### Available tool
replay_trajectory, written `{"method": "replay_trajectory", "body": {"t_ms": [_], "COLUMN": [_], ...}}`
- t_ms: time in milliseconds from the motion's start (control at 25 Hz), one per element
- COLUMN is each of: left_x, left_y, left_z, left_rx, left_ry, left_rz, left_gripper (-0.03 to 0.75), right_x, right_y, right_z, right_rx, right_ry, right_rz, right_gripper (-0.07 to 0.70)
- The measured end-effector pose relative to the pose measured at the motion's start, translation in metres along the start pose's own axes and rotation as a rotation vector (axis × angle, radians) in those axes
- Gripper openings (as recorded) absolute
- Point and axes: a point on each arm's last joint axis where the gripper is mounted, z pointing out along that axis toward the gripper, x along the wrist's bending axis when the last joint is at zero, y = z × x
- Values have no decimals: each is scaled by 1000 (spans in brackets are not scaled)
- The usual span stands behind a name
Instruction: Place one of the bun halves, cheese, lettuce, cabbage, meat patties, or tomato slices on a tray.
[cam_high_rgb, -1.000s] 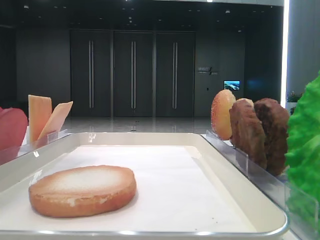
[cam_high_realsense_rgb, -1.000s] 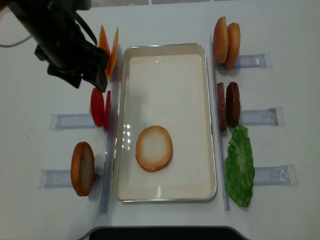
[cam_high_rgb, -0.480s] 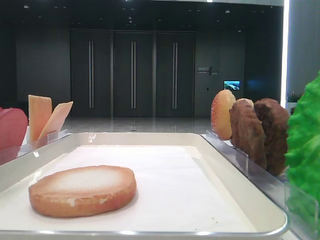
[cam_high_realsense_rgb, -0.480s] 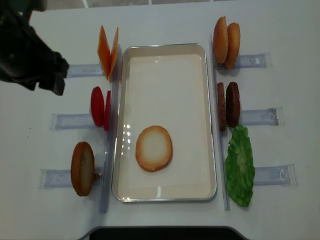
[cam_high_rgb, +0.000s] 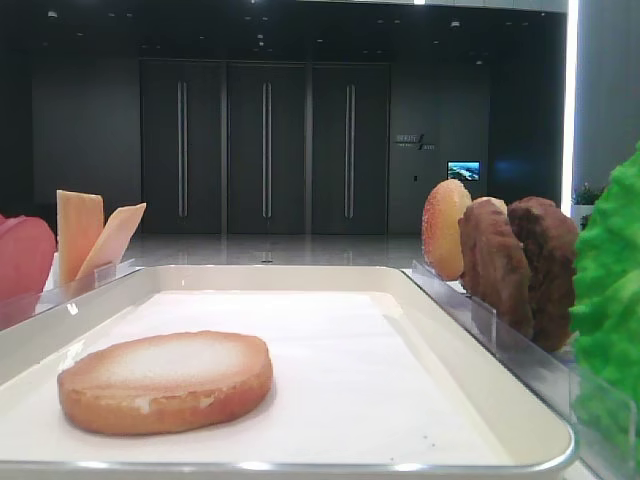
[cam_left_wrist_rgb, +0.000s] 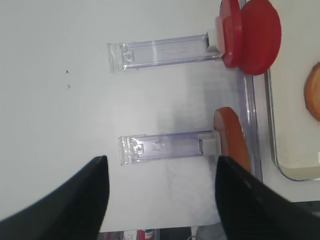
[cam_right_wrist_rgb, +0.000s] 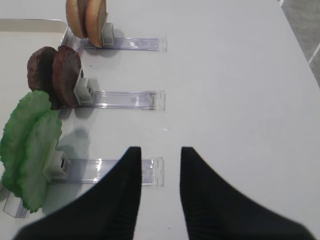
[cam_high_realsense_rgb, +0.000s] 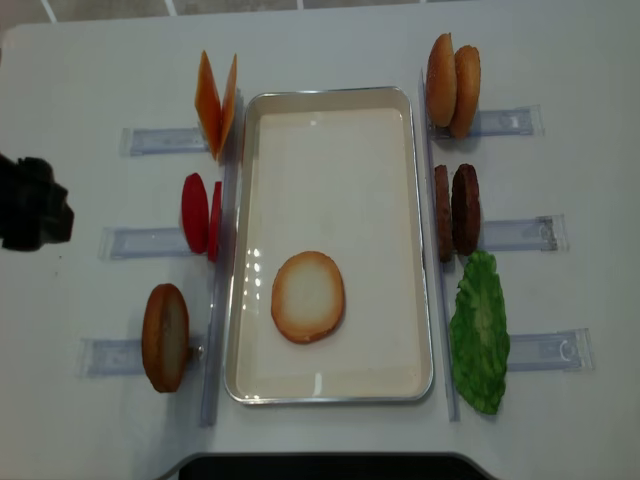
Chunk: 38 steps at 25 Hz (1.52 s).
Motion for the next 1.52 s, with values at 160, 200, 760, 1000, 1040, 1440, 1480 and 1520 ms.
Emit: {"method": "replay_trajectory", "body": {"t_ms": [160, 200, 760, 1000, 1040, 1440, 1480, 1520], "left_x": [3, 3, 5, 2, 2, 1, 1, 1], "left_y": [-38, -48, -170, -187, -186, -186, -186, -185], "left_z": [-17, -20, -17, -3, -3, -3, -3, -3], "left_rx": [-82, -99, -517, -593, -596, -605, -605, -606], "left_ry": [-24, -33, -96, -111, -114, -119, -119, -119], "left_rz": [-18, -22, 26, 51, 54, 58, 58, 58], "left_gripper": [507, 507, 505, 460, 449, 412, 412, 411], "right_x": [0, 0, 0, 0, 0, 0, 0, 0], "right_y": [0, 0, 0, 0, 0, 0, 0, 0], "right_z": [0, 0, 0, 0, 0, 0, 0, 0], "right_rx": [0, 0, 0, 0, 0, 0, 0, 0], "right_ry": [0, 0, 0, 0, 0, 0, 0, 0], "right_rz": [0, 0, 1, 1, 1, 1, 1, 1], "right_gripper": [190, 190, 190, 190, 190, 190, 190, 190]}}
